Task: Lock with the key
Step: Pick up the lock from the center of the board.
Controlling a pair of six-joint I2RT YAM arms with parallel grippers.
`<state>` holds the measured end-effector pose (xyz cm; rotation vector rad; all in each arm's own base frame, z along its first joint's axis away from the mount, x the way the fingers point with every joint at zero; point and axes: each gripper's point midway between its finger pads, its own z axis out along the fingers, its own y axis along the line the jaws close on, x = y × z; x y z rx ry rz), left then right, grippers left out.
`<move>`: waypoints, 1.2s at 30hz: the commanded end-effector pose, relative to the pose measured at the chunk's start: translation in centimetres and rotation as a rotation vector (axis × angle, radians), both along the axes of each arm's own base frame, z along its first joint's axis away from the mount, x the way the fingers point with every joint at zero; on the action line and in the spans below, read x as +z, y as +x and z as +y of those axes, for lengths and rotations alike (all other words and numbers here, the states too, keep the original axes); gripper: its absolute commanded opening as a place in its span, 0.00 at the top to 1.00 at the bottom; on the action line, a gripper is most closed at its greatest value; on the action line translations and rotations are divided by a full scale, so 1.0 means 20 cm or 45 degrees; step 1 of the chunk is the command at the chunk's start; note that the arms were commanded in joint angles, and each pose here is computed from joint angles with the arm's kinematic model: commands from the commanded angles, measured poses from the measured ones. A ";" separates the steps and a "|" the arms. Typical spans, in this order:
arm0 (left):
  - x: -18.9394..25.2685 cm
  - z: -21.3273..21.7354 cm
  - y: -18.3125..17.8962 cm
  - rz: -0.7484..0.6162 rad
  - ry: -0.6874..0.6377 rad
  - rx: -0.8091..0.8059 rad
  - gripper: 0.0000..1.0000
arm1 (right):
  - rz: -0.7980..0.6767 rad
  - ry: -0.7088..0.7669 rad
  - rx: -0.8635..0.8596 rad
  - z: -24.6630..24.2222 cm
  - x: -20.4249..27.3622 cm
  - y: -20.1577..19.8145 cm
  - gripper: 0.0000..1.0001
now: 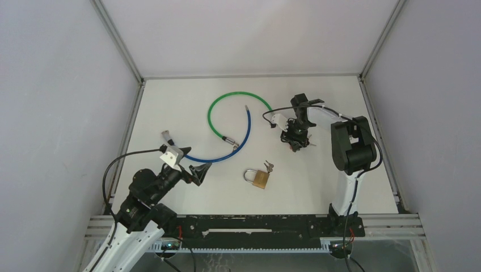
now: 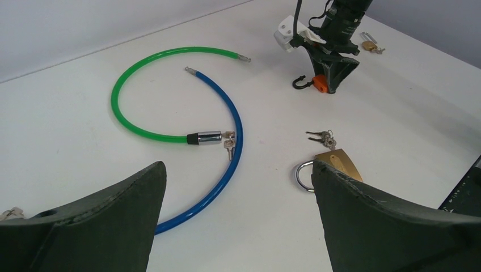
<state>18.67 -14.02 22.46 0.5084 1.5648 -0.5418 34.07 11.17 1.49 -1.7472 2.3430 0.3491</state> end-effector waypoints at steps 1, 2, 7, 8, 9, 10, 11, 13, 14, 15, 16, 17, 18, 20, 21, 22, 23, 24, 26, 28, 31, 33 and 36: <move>0.09 -0.01 0.00 -0.075 -0.011 -0.019 0.00 | 0.041 -0.011 0.050 0.04 -0.06 -0.03 0.64; 0.09 -0.01 0.00 -0.077 -0.013 -0.022 0.00 | 0.042 -0.012 0.066 0.05 -0.06 -0.04 0.72; 0.12 -0.02 -0.04 -0.139 0.049 -0.094 0.00 | 0.008 0.072 0.081 0.13 0.04 -0.05 1.00; 0.12 -0.03 -0.05 -0.159 0.074 -0.125 0.01 | -0.002 0.107 0.069 0.15 0.08 -0.05 1.00; 0.13 -0.05 -0.07 -0.183 0.100 -0.162 0.01 | -0.014 0.144 0.062 0.17 0.12 -0.05 1.00; 0.13 -0.06 -0.09 -0.221 0.145 -0.209 0.02 | -0.029 0.189 0.062 0.20 0.16 -0.06 1.00; 0.12 -0.08 -0.11 -0.268 0.197 -0.278 0.04 | -0.049 0.236 0.062 0.24 0.21 -0.07 1.00; 0.09 -0.13 -0.19 -0.385 0.337 -0.456 0.07 | -0.094 0.330 0.062 0.31 0.31 -0.08 1.00; 0.08 -0.15 -0.23 -0.441 0.400 -0.542 0.08 | -0.120 0.369 0.060 0.34 0.36 -0.09 1.00; 0.06 -0.16 -0.25 -0.467 0.448 -0.602 0.10 | -0.154 0.425 0.050 0.37 0.43 -0.09 1.00; 0.08 -0.17 -0.27 -0.499 0.471 -0.638 0.12 | -0.160 0.471 0.056 0.40 0.47 -0.11 1.00; 0.08 -0.18 -0.26 -0.500 0.489 -0.657 0.16 | -0.184 0.541 0.044 0.45 0.53 -0.12 1.00; 0.08 -0.19 -0.26 -0.486 0.500 -0.672 0.20 | -0.206 0.620 0.037 0.48 0.59 -0.13 1.00; 0.10 -0.21 -0.23 -0.412 0.491 -0.680 0.26 | -0.274 0.776 0.038 0.55 0.73 -0.17 1.00; 0.12 -0.22 -0.21 -0.355 0.461 -0.675 0.28 | -0.306 0.848 0.039 0.58 0.79 -0.20 1.00; 0.14 -0.24 -0.20 -0.294 0.423 -0.674 0.29 | -0.347 0.921 0.052 0.62 0.86 -0.23 1.00; 0.18 -0.26 -0.20 -0.255 0.378 -0.676 0.30 | -0.382 0.985 0.072 0.67 0.92 -0.27 1.00; 0.20 -0.28 -0.20 -0.204 0.338 -0.690 0.30 | -0.444 1.054 0.075 0.70 0.98 -0.29 1.00; 0.25 -0.32 -0.21 -0.126 0.276 -0.722 0.28 | -0.532 1.203 0.092 0.79 1.12 -0.38 1.00; 0.31 -0.37 -0.20 -0.075 0.251 -0.729 0.26 | -0.633 1.316 0.118 0.86 1.24 -0.46 1.00; 0.38 -0.45 -0.24 -0.104 0.308 -0.793 0.18 | -0.748 1.367 0.147 0.93 1.36 -0.57 1.00; 0.41 -0.49 -0.26 -0.122 0.380 -0.838 0.14 | -0.808 1.386 0.182 0.96 1.40 -0.64 1.00; 0.44 -0.50 -0.24 -0.077 0.467 -0.854 0.15 | -0.884 1.418 0.230 0.98 1.48 -0.73 1.00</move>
